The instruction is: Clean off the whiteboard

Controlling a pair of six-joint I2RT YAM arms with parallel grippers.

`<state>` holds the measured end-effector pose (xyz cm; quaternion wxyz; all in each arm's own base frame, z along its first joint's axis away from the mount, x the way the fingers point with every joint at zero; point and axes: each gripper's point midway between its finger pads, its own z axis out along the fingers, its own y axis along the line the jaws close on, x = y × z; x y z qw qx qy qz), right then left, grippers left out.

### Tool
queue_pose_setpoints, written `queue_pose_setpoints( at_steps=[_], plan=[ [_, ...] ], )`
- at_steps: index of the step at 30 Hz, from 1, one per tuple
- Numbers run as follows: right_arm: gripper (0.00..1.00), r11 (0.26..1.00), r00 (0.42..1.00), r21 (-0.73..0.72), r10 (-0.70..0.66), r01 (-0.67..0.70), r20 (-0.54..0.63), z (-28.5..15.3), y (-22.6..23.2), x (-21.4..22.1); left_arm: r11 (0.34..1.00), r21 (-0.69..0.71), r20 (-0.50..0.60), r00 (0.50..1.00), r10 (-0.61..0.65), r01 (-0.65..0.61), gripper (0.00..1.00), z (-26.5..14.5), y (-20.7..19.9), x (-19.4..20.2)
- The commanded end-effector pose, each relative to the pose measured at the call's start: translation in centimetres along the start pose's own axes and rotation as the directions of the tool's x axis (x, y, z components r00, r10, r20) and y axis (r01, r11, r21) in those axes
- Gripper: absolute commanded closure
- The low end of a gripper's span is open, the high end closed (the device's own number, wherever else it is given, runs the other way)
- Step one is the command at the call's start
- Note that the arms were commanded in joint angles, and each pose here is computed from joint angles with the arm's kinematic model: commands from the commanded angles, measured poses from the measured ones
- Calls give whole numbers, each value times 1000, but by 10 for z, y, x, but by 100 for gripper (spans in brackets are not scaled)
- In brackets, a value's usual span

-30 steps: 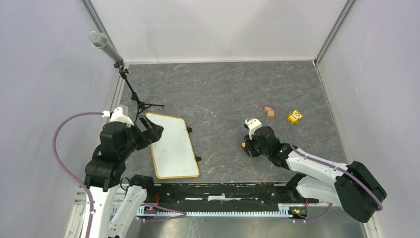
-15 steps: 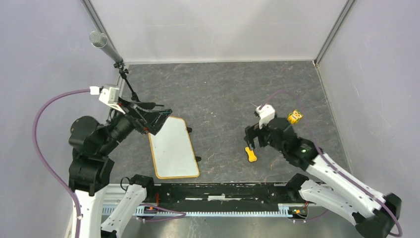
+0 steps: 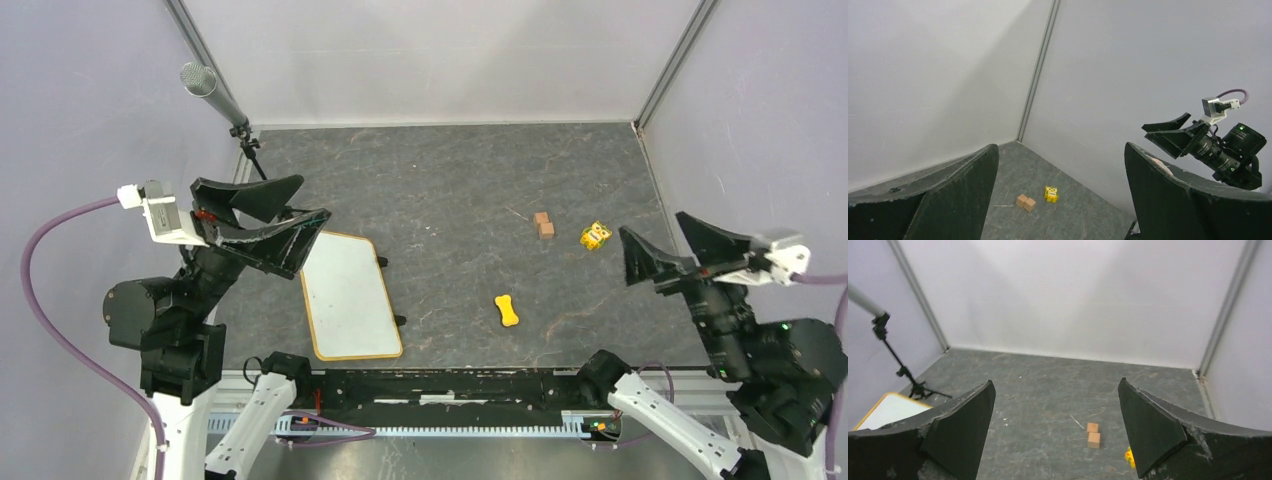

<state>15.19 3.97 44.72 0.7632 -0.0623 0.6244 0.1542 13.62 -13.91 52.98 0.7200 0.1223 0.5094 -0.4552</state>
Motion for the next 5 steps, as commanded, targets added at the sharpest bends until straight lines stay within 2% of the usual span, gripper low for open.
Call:
queue_pose_setpoints(
  at_steps=[1,5],
  plan=[
    [2,993,999,113,-36,34,15,-13,-27,2,1000,20,51,999,-7,6,0,0,-7,-12],
    [2,991,998,125,-53,56,-24,-9,-27,14,1000,5,59,998,2,-3,0,-3,-8,-15]
  ],
)
